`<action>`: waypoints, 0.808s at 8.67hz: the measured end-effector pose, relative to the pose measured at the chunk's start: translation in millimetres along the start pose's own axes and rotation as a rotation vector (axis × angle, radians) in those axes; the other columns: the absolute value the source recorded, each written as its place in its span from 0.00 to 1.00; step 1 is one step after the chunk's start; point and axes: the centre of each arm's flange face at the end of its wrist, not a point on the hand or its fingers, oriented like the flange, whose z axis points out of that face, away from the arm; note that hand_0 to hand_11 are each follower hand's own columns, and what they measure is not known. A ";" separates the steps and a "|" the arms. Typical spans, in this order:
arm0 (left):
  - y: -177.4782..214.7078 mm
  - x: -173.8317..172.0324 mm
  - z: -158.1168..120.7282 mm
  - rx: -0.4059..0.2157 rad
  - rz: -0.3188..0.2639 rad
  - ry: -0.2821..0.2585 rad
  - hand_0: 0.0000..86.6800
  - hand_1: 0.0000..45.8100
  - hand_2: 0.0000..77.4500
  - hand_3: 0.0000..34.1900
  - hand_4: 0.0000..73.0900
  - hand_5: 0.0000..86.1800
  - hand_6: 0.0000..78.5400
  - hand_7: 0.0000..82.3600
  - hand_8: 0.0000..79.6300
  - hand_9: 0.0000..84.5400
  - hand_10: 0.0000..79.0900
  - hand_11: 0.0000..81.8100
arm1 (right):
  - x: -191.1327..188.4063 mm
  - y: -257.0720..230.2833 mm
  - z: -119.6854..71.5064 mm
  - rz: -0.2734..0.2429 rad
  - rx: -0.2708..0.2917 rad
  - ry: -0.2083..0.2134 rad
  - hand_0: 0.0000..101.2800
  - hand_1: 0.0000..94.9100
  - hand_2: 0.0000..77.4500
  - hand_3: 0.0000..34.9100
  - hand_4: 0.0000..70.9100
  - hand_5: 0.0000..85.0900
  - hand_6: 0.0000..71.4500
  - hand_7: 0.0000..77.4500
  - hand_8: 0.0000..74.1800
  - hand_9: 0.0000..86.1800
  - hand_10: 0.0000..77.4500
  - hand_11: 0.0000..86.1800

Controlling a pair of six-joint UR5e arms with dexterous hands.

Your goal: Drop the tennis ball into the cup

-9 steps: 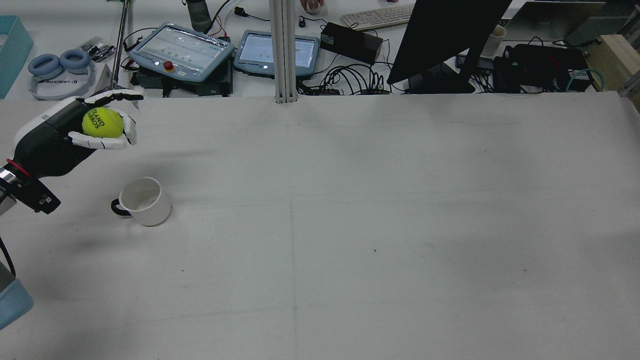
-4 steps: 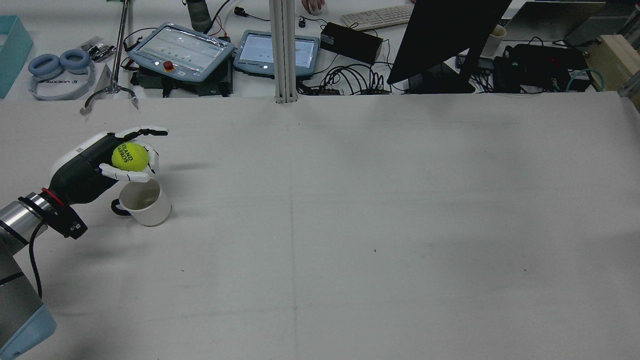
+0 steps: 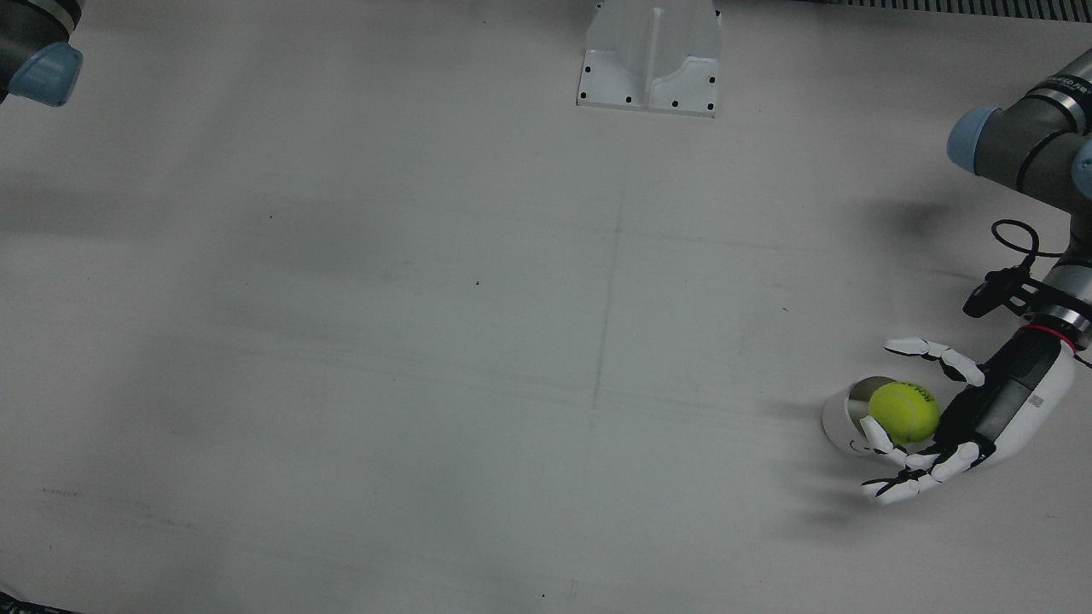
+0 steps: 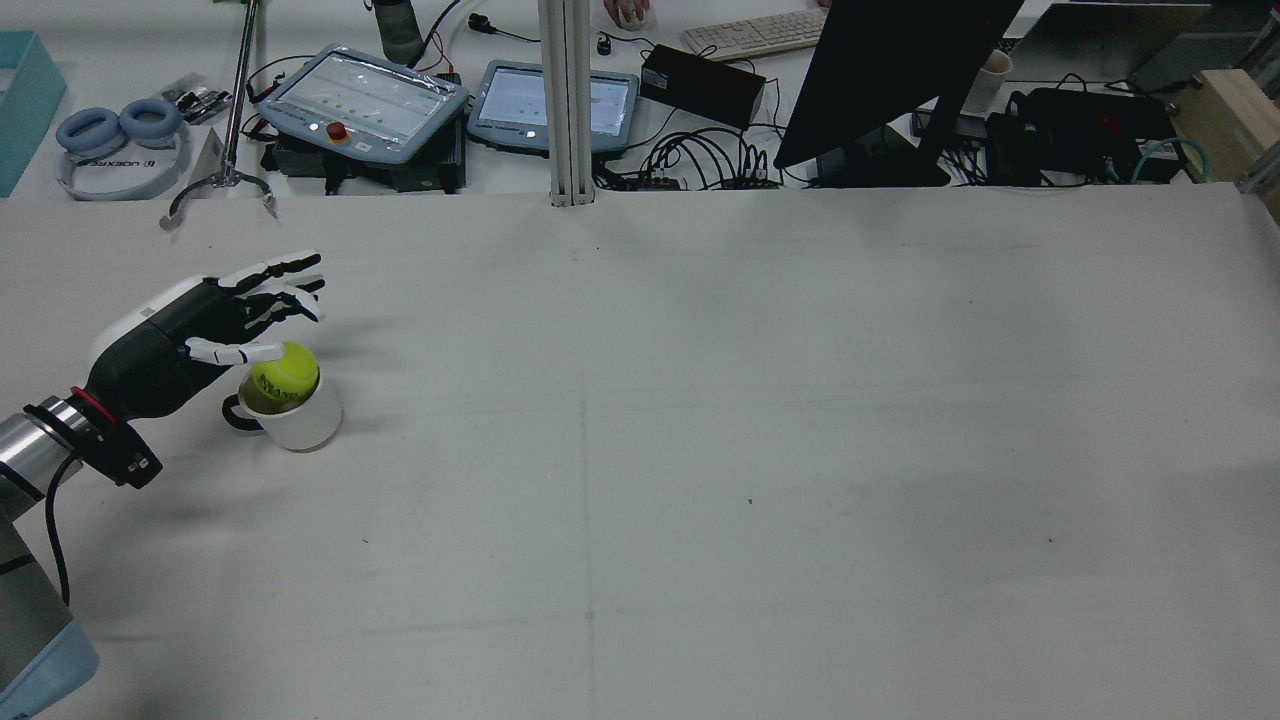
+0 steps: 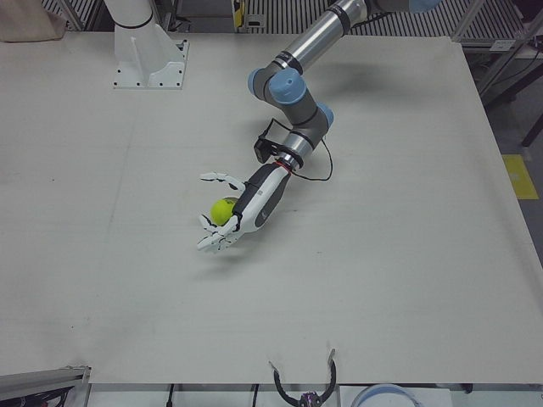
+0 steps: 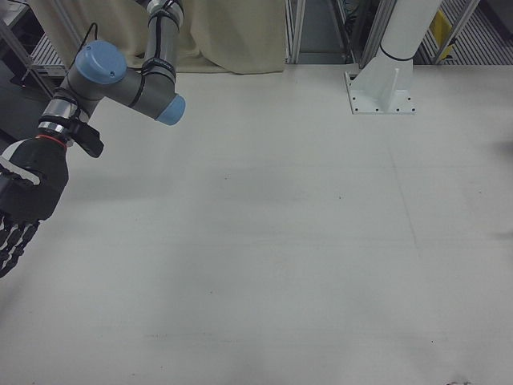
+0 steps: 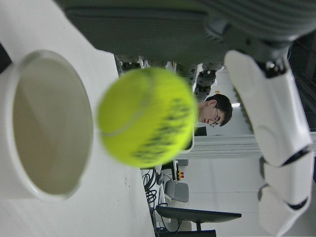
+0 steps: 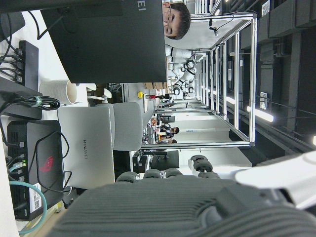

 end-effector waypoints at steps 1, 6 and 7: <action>0.6 1.0 -0.2 -0.001 0.000 0.002 0.53 0.23 0.27 0.00 0.22 0.09 0.45 0.32 0.13 0.03 0.10 0.16 | 0.0 0.0 0.0 0.000 0.000 0.000 0.00 0.01 0.01 0.00 0.00 0.00 0.00 0.01 0.00 0.00 0.00 0.01; -2.6 124.3 -9.6 0.027 0.035 0.168 0.52 0.26 0.30 0.00 0.24 0.11 0.44 0.09 0.14 0.08 0.10 0.17 | 0.0 -0.1 -0.1 0.000 0.001 0.000 0.00 0.01 0.01 0.00 0.00 0.00 0.00 0.01 0.00 0.00 0.00 0.01; 1.4 174.5 -22.7 0.063 0.067 0.215 0.54 0.23 0.30 0.00 0.26 0.10 0.37 0.12 0.13 0.10 0.10 0.17 | 0.0 0.0 -0.1 0.000 0.001 0.000 0.00 0.01 0.01 0.00 0.00 0.00 0.00 0.01 0.00 0.00 0.00 0.01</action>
